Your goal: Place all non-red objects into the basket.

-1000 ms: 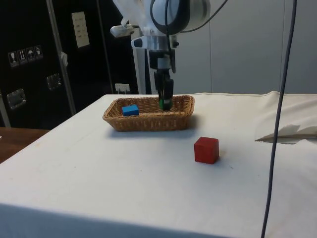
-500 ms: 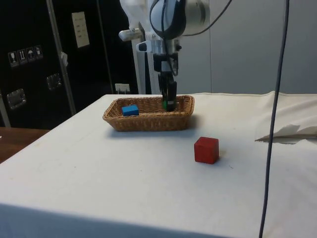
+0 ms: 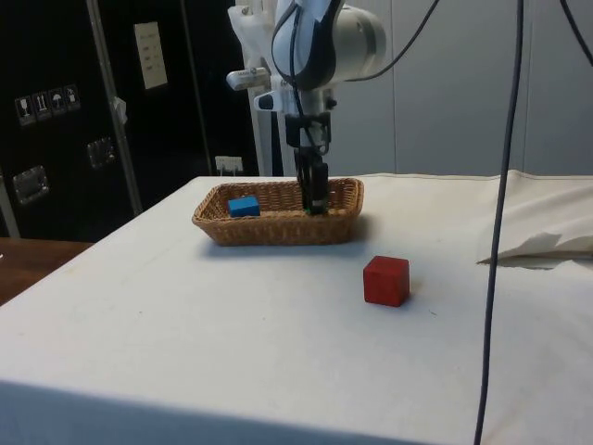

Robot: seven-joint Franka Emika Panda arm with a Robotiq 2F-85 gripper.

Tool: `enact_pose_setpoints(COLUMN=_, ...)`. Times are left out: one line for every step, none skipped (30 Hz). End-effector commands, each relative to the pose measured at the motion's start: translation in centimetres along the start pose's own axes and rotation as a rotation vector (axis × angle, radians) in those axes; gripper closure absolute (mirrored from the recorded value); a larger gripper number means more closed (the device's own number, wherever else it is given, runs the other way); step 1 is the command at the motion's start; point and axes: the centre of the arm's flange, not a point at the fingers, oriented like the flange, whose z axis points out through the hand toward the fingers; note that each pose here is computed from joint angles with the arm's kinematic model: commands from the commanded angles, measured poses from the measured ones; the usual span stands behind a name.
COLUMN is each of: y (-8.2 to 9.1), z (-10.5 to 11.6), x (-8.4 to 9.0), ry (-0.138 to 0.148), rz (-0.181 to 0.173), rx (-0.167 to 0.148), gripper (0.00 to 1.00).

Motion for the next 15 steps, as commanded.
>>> enact_pose_setpoints(y=0.06, z=-0.02, x=0.14, ry=0.01, rz=0.0, rx=-0.004, gripper=0.76)
enact_pose_setpoints(y=0.02, z=0.02, x=0.02, ry=0.0, rz=0.0, rx=0.0, gripper=0.66)
enact_pose_setpoints(y=0.08, z=0.0, x=0.16, ry=0.01, rz=0.0, rx=-0.004, gripper=0.66)
enact_pose_setpoints(y=0.07, z=0.05, x=0.15, ry=0.009, rz=0.001, rx=-0.004, gripper=0.56)
enact_pose_setpoints(y=0.09, z=0.02, x=0.18, ry=0.01, rz=0.001, rx=-0.004, gripper=0.47)
enact_pose_setpoints(y=0.09, z=0.07, x=0.17, ry=0.009, rz=0.001, rx=-0.004, gripper=0.27)
enact_pose_setpoints(y=0.08, z=0.12, x=0.16, ry=0.008, rz=0.001, rx=-0.004, gripper=0.18)
enact_pose_setpoints(y=0.11, z=0.08, x=0.19, ry=0.009, rz=0.001, rx=-0.004, gripper=0.04)
enact_pose_setpoints(y=0.11, z=0.08, x=0.19, ry=0.009, rz=0.001, rx=-0.004, gripper=0.01)
enact_pose_setpoints(y=0.1, z=0.13, x=0.18, ry=0.008, rz=0.001, rx=-0.004, gripper=0.0)
enact_pose_setpoints(y=0.1, z=0.13, x=0.18, ry=0.008, rz=0.001, rx=-0.004, gripper=0.0)
enact_pose_setpoints(y=0.08, z=0.07, x=0.08, ry=0.0, rz=0.0, rx=-0.001, gripper=0.0)
enact_pose_setpoints(y=0.13, z=0.1, x=0.21, ry=0.009, rz=0.0, rx=-0.004, gripper=0.0)
enact_pose_setpoints(y=0.13, z=0.1, x=0.21, ry=0.009, rz=0.0, rx=-0.004, gripper=0.0)
enact_pose_setpoints(y=0.13, z=0.1, x=0.21, ry=0.009, rz=0.001, rx=-0.004, gripper=0.0)
